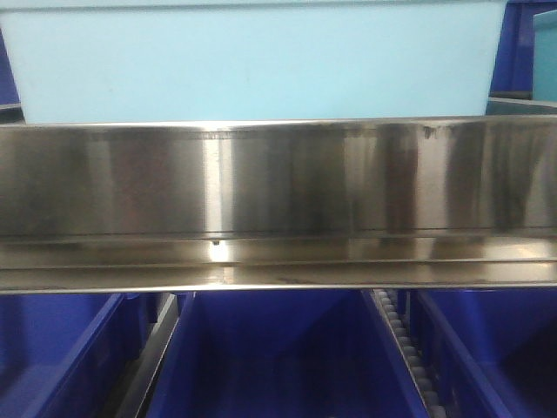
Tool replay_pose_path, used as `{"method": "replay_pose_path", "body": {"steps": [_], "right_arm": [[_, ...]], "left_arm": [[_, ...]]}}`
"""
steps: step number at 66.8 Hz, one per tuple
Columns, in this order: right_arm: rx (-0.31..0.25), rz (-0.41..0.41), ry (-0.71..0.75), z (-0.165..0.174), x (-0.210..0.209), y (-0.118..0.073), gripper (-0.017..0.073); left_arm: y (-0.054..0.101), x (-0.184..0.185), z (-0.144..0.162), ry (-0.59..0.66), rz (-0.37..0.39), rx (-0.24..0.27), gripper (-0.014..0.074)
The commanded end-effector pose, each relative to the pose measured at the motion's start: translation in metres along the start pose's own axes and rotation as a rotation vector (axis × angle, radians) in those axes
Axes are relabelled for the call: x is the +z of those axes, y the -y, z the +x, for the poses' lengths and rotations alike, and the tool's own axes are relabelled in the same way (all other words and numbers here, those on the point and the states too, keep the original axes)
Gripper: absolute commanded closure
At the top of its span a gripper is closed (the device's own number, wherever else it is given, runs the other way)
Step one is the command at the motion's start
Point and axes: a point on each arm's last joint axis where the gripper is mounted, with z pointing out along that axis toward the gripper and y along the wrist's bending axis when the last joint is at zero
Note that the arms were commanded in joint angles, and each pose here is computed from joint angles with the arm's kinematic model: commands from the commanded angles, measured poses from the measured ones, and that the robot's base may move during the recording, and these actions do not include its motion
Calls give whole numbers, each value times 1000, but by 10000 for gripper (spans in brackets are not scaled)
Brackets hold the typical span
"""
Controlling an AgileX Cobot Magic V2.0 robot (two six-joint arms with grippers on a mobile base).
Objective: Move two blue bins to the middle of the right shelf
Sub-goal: 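Open both grippers and reach toward the light blue bin's side walls, then close both grippers on the light blue bin's side walls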
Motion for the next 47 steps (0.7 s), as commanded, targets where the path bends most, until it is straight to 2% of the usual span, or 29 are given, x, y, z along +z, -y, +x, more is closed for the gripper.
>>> {"method": "replay_pose_path", "body": {"steps": [1,5,10,14,17,24,30,36,47], "right_arm": [[-2,-5,-49,-15,9,-1,464],[-2,-4,-65,-23,18,-1,300],[-1,-4,-91,-27,28,-1,109],[-41,4,-147,-26,34,0,-13],[-81,12,-181,-25,39,1,-11],[-87,13,-208,-32,51,1,-10],[-73,10,-269,-41,62,0,-10],[-63,-4,-347,-53,78,-1,-10],[-22,-116,-503,-67,119,-16,-10]], "left_arm": [[-1,11,-17,-62,-7,16,268],[-1,21,-29,-74,-8,14,179],[-1,33,-38,-115,-10,8,113],[-1,42,-45,-151,-13,3,78],[0,48,-51,-166,-3,2,58],[5,60,-64,-188,64,-6,34],[14,74,-74,-261,140,-9,32],[26,91,-78,-399,212,-8,32],[53,126,-83,-598,315,30,33]]}}
